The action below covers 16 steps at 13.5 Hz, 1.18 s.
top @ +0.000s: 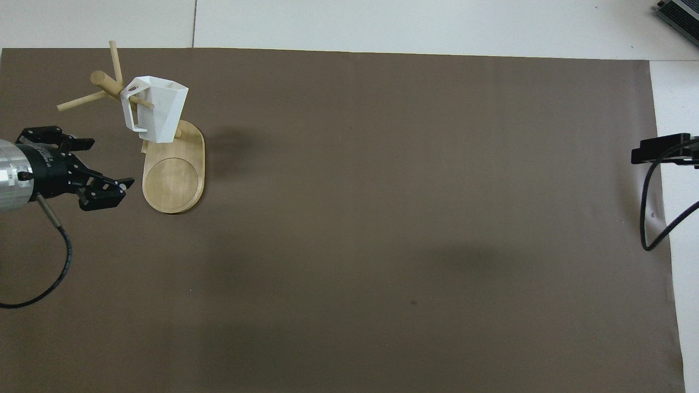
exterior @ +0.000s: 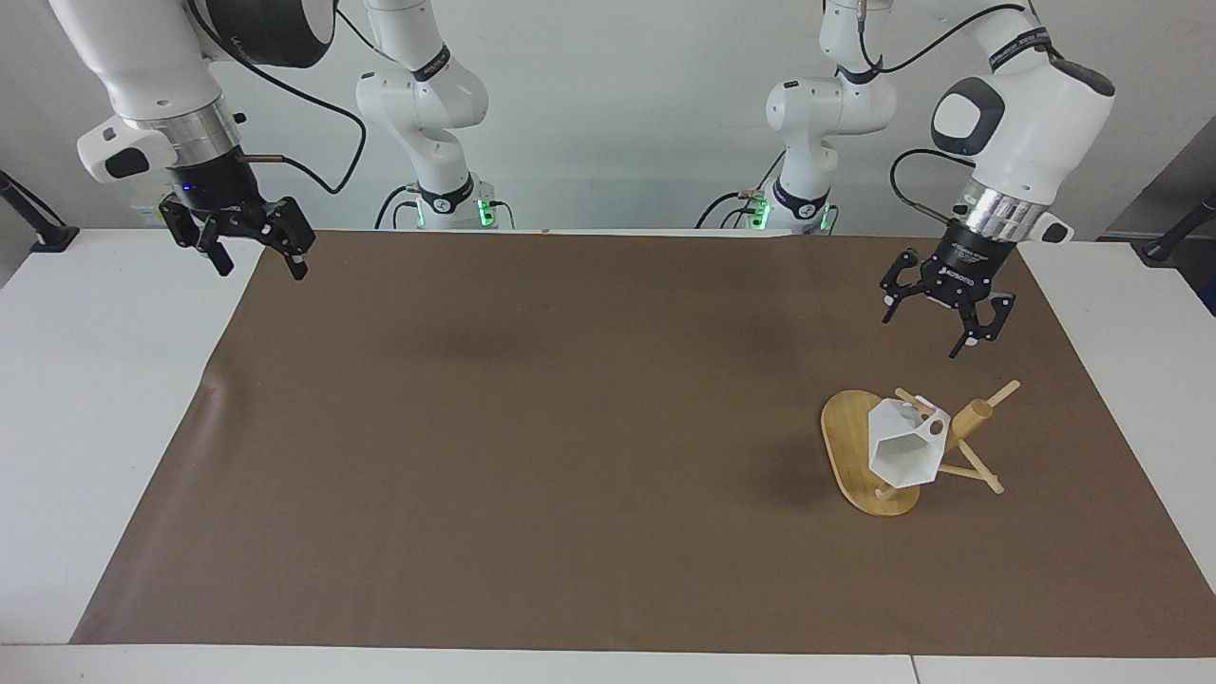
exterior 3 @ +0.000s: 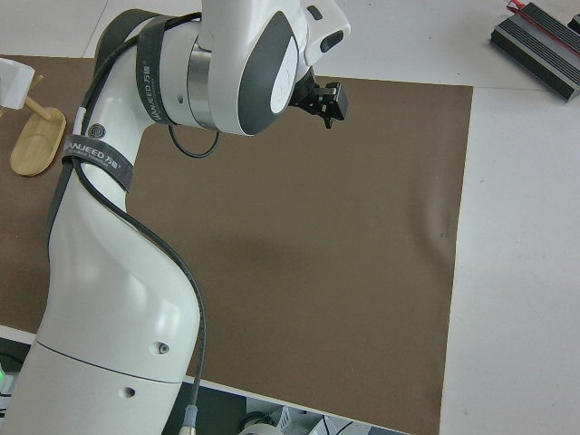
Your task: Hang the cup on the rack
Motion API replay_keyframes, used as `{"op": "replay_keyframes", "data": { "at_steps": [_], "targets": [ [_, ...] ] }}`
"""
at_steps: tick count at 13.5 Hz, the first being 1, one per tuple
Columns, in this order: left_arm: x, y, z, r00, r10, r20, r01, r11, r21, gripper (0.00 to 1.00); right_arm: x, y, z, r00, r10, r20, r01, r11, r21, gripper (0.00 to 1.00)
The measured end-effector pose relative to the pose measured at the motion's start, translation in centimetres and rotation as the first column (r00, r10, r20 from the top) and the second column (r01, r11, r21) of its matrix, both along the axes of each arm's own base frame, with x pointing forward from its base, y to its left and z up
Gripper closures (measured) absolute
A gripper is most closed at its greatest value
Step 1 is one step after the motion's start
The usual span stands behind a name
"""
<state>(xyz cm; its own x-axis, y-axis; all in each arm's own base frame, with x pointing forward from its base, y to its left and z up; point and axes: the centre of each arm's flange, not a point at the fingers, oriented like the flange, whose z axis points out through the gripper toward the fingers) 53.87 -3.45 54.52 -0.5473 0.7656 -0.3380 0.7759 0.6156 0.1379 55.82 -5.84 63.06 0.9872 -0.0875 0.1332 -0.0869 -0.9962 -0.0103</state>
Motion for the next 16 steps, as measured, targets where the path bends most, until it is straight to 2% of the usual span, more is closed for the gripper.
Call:
{"op": "replay_keyframes", "data": {
  "at_steps": [2,3,5,7,9,11,13,16],
  "targets": [
    [0.1,0.0,1.9,0.976,-0.215,0.027,0.212,0.974,0.079,0.00,0.0,0.0,0.0,1.000,0.000,0.000,0.000,1.000,0.000,0.00],
    [0.2,0.1,2.4,0.943,-0.332,0.040,0.325,0.938,0.124,0.00,0.0,0.0,0.0,1.000,0.000,0.000,0.000,1.000,0.000,0.00],
    [0.4,1.1,2.8,0.853,-0.519,0.053,0.499,0.841,0.211,0.00,0.0,0.0,0.0,1.000,0.000,0.000,0.000,1.000,0.000,0.00],
    [0.5,2.3,3.1,0.730,-0.682,0.041,0.644,0.706,0.295,0.00,0.0,0.0,0.0,1.000,0.000,0.000,0.000,1.000,0.000,0.00],
    [0.4,2.5,3.4,0.550,-0.835,-0.017,0.780,0.506,0.367,0.00,0.0,0.0,0.0,1.000,0.000,0.000,0.000,1.000,0.000,0.00],
    [0.1,2.5,3.6,0.351,-0.929,-0.120,0.874,0.279,0.399,0.00,0.0,0.0,0.0,1.000,0.000,0.000,0.000,1.000,0.000,0.00],
    [-0.1,2.7,3.9,0.150,-0.966,-0.210,0.915,0.055,0.399,0.00,0.0,0.0,0.0,1.000,0.000,0.000,0.000,1.000,0.000,0.00],
    [-0.4,2.8,4.7,-0.129,-0.943,-0.305,0.896,-0.243,0.372,0.00,0.0,0.0,0.0,1.000,0.000,0.000,0.000,1.000,0.000,0.00]
  ]
}}
